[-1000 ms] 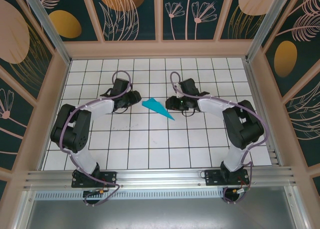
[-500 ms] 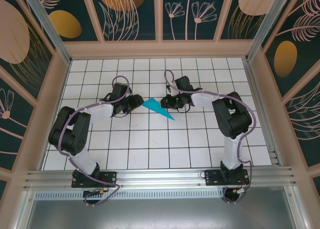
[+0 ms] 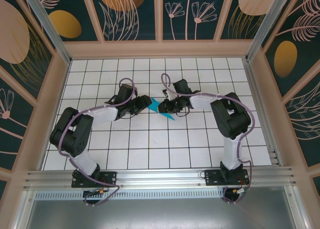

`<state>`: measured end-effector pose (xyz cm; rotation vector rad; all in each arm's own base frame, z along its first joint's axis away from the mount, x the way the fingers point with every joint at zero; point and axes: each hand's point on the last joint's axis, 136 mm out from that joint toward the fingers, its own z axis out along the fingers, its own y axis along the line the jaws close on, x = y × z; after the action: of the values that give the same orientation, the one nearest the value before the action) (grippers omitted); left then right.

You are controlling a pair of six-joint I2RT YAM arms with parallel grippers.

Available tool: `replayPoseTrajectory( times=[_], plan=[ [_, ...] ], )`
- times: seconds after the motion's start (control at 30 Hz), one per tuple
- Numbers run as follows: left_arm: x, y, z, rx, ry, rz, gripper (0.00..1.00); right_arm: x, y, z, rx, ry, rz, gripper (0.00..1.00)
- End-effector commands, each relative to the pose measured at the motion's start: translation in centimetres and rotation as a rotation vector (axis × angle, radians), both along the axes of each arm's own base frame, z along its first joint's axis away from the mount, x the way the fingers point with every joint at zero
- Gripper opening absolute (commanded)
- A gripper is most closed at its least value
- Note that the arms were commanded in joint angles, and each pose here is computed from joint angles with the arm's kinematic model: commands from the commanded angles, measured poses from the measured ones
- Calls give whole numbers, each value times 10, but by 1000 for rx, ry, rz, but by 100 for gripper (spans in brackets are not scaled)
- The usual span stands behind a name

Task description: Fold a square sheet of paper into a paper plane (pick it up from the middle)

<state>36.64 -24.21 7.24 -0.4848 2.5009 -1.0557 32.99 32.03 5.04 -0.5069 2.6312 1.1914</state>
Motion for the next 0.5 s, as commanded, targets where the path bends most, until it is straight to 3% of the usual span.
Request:
replayPoseTrajectory(
  times=[0.0,0.2,0.47],
  plan=[
    [3,-4,4,-35,-5,16,59,12,-7,14,-12,-80,-49,25],
    [3,1,-12,-4,23,39,60,34,-28,11,-88,-132,-161,44],
    [5,1,-13,1,28,48,61,29,-18,-1,-77,-92,-101,39]
  ],
)
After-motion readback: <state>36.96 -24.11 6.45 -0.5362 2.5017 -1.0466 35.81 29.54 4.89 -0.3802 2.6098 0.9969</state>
